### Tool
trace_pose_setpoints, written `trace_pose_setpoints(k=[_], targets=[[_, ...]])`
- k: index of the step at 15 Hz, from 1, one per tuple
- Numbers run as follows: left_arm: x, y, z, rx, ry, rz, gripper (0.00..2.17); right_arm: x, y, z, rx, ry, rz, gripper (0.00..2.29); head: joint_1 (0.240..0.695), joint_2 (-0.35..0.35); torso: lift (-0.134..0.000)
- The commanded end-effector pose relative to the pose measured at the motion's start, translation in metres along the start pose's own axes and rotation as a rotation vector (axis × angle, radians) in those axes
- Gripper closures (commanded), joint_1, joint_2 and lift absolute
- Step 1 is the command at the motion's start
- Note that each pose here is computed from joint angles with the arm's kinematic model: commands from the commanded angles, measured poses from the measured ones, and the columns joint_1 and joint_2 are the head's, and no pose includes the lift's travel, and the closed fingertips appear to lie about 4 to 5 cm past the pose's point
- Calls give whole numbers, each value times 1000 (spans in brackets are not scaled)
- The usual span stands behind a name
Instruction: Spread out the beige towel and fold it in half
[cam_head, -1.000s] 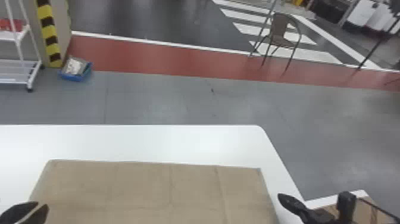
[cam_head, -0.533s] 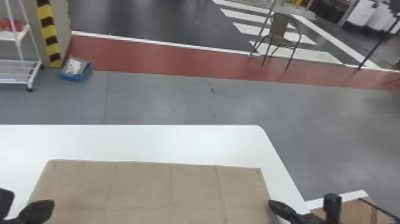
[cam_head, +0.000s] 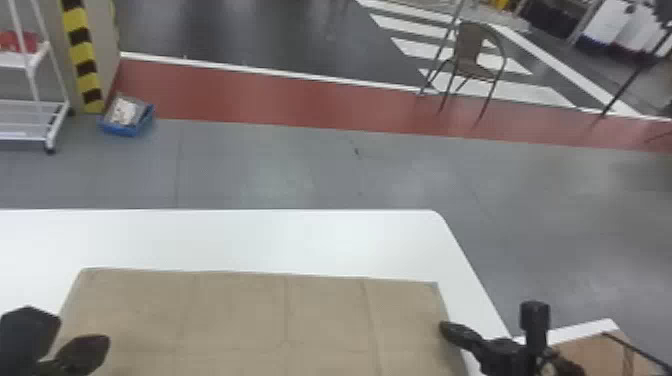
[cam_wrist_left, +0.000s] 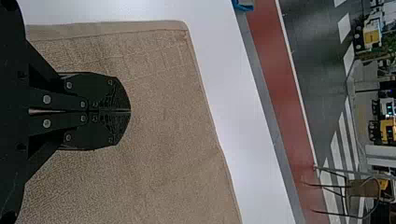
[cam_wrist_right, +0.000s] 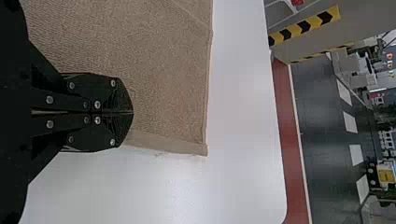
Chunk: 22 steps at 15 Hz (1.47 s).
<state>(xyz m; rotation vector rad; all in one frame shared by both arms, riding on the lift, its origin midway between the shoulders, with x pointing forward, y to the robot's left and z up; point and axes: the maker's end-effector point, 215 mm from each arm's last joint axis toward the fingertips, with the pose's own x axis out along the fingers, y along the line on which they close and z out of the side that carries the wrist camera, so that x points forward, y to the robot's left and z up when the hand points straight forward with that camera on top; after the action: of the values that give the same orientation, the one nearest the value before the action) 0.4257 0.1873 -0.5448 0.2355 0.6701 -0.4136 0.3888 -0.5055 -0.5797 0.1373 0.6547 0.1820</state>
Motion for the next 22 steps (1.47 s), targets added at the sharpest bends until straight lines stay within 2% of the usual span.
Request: trace_pose_setpoints(k=[1, 7, 10, 13, 18, 22], targets=[[4, 0, 0, 2, 5, -2, 1447, 14, 5, 13, 14, 14, 10, 1649, 695, -350, 0], [16, 5, -2, 11, 20, 1, 1447, 47, 16, 18, 21, 102, -3, 1649, 695, -350, 0], [21, 6, -2, 18, 27, 3, 1447, 56, 17, 26, 16, 104, -12, 1649, 695, -350, 0], [24, 10, 4, 23, 23, 14, 1447, 65, 21, 44, 8, 95, -8, 1649, 695, -350, 0], [30, 11, -3, 24, 39, 26, 1447, 85, 21, 73, -3, 98, -18, 1649, 695, -330, 0], [33, 11, -10, 44, 56, 39, 1447, 89, 24, 74, -4, 102, -16, 1652, 695, -318, 0]])
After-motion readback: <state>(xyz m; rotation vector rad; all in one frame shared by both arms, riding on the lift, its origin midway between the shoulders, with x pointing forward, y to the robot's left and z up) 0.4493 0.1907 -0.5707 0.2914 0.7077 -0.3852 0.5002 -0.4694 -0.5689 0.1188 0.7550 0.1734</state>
